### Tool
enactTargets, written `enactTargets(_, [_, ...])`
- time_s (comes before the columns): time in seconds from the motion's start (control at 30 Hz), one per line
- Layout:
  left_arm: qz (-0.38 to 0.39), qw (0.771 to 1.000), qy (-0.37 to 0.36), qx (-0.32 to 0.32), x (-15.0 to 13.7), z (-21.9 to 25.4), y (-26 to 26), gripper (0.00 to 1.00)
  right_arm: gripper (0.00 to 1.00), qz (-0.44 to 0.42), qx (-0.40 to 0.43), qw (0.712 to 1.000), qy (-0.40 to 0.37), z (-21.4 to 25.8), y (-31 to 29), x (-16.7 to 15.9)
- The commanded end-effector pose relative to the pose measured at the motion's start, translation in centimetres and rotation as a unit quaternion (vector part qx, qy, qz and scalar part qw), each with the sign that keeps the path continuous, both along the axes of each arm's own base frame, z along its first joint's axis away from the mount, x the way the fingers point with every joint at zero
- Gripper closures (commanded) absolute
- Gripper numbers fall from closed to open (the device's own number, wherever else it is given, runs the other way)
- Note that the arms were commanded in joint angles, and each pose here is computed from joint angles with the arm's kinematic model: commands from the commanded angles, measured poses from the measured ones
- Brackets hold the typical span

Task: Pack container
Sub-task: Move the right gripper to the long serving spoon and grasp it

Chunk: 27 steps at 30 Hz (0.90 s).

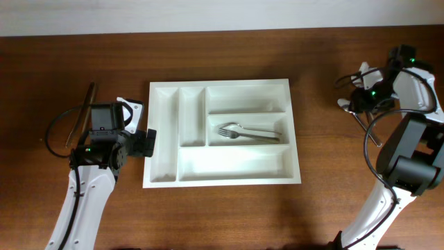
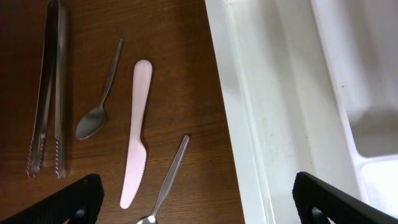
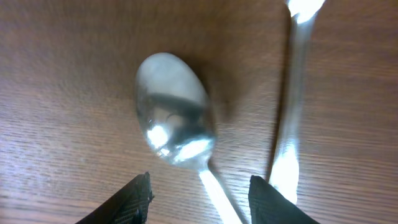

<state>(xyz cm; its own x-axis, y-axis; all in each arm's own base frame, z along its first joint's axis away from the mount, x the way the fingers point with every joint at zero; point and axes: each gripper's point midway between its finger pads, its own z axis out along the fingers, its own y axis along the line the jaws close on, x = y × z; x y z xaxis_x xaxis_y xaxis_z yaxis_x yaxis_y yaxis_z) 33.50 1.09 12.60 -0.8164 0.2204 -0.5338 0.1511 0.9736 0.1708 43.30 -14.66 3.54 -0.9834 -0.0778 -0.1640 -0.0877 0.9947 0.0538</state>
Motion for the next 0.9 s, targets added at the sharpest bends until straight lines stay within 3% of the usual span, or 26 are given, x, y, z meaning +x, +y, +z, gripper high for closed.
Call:
enactTargets(0.0, [-0.003, 1.0, -0.004, 0.006, 0.3, 0.4, 0.3, 0.01, 0.48, 0.02, -0.015, 0.999, 0.033, -2.8, 0.5, -1.4])
enactTargets(0.23, [-0.003, 1.0, -0.004, 0.006, 0.3, 0.4, 0.3, 0.01, 0.53, 0.02, -0.015, 0.999, 0.046, -4.7, 0.8, -2.5])
enactTargets(0.63, [-0.003, 1.0, -0.004, 0.006, 0.3, 0.4, 0.3, 0.01, 0.96, 0.0, -0.016, 0.999, 0.052, -5.3, 0.7, -3.0])
enactTargets(0.87, [-0.003, 1.0, -0.004, 0.006, 0.3, 0.4, 0.3, 0.01, 0.96, -0.023, -0.021, 0.998, 0.05, -4.7, 0.4, -2.7])
